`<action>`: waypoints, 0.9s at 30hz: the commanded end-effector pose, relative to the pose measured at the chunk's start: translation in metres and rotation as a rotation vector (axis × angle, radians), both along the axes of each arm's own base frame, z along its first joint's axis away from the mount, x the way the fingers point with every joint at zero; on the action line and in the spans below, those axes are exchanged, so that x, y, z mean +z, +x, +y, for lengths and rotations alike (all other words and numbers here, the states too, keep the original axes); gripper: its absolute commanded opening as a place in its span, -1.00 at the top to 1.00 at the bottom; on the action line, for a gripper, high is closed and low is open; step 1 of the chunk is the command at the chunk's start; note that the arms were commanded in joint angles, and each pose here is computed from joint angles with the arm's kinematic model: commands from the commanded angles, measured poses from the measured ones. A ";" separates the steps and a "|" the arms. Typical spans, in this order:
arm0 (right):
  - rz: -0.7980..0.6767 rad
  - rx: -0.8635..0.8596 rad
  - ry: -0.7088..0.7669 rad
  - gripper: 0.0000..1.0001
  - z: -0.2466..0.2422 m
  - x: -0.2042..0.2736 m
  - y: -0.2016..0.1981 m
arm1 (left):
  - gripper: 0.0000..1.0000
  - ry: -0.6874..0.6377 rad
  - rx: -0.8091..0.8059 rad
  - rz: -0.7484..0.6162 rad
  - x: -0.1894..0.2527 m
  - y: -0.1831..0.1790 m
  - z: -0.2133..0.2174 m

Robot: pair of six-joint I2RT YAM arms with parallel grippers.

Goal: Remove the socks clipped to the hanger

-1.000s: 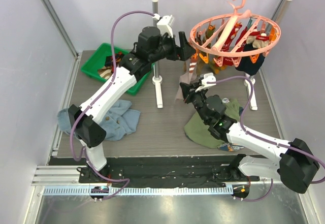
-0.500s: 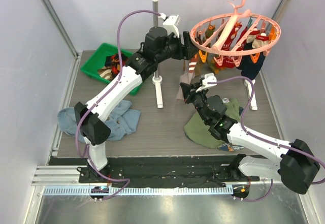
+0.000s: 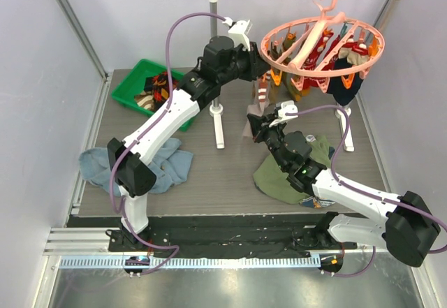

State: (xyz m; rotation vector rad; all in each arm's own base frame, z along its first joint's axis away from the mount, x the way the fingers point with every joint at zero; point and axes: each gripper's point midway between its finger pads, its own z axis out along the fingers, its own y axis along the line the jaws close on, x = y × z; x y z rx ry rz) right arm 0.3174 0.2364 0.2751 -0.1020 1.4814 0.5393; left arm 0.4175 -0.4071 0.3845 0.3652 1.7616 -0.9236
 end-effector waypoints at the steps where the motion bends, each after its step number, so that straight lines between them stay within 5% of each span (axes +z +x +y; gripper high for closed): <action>1: -0.028 -0.005 0.062 0.98 -0.003 0.016 -0.004 | 1.00 -0.040 0.013 -0.069 0.034 0.003 0.002; 9: 0.019 -0.020 0.033 0.98 -0.012 0.000 -0.010 | 0.91 -0.031 -0.004 -0.057 0.034 -0.003 0.003; 12: 0.035 -0.012 0.020 0.98 -0.014 -0.003 -0.014 | 0.18 -0.029 -0.004 -0.048 0.033 -0.009 0.009; 13: 0.040 -0.009 0.016 0.98 -0.014 -0.005 -0.016 | -0.21 -0.027 0.007 -0.047 0.034 -0.010 0.012; 16: 0.067 -0.006 0.022 0.98 -0.018 -0.007 -0.021 | -0.59 -0.010 0.019 -0.046 0.035 -0.019 0.025; 27: 0.099 0.003 0.190 0.98 -0.035 0.030 -0.043 | -0.83 0.135 -0.110 -0.003 -0.015 -0.091 0.067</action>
